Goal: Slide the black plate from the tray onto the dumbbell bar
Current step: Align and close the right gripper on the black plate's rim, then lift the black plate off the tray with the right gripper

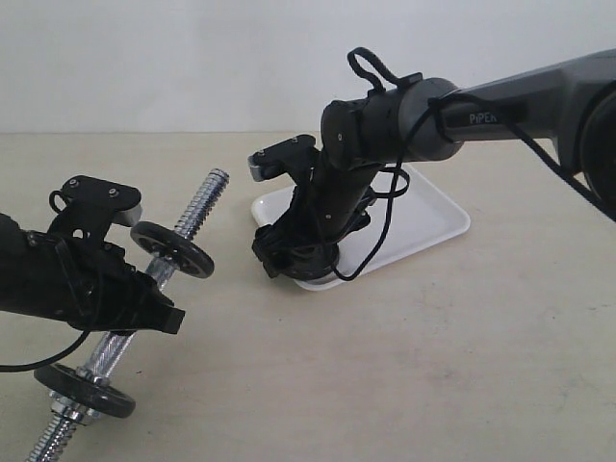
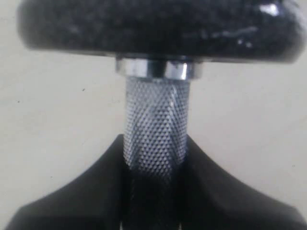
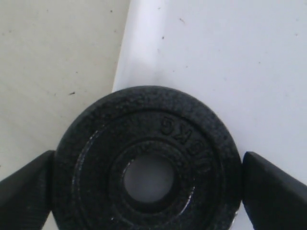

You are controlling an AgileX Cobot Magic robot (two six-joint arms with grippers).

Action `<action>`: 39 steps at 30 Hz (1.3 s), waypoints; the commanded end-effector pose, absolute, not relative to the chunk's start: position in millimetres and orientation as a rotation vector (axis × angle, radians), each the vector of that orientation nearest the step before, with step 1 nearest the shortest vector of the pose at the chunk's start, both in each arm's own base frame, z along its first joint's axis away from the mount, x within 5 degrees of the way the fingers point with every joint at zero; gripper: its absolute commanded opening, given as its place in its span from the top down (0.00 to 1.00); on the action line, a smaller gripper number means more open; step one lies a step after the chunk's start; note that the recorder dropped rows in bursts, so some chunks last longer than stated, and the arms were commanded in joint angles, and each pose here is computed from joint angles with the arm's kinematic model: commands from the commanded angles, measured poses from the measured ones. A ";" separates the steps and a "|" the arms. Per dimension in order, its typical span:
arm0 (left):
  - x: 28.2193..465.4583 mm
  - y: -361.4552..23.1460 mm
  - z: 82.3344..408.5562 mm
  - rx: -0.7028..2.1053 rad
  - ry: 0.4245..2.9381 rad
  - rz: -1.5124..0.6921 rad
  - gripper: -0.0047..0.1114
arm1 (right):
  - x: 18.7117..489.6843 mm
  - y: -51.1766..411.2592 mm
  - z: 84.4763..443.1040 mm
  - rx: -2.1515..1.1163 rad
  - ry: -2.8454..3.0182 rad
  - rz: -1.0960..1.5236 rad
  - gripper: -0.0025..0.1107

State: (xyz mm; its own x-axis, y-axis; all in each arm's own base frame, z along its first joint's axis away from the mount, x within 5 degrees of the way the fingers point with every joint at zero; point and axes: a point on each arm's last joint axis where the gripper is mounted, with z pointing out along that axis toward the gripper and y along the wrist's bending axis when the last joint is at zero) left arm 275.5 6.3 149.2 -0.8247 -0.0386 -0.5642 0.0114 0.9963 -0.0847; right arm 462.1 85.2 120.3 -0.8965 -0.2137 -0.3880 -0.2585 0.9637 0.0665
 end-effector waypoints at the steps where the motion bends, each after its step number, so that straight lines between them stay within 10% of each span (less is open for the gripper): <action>1: 285.1 12.5 171.9 -0.069 2.410 -0.034 0.93 | 456.2 85.6 100.6 -0.297 2.806 0.208 0.98; 39: 285.0 12.4 171.9 -0.069 2.412 -0.036 0.93 | 459.4 67.1 148.4 -0.363 2.685 0.177 0.98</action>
State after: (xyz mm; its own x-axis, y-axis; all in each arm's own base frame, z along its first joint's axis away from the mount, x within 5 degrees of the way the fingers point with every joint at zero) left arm 275.5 6.3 149.2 -0.8247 -0.0386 -0.5642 0.0114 0.9963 -0.0847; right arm 458.4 70.0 128.9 -0.8952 -0.2294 -0.3821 -0.2771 0.9580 0.0741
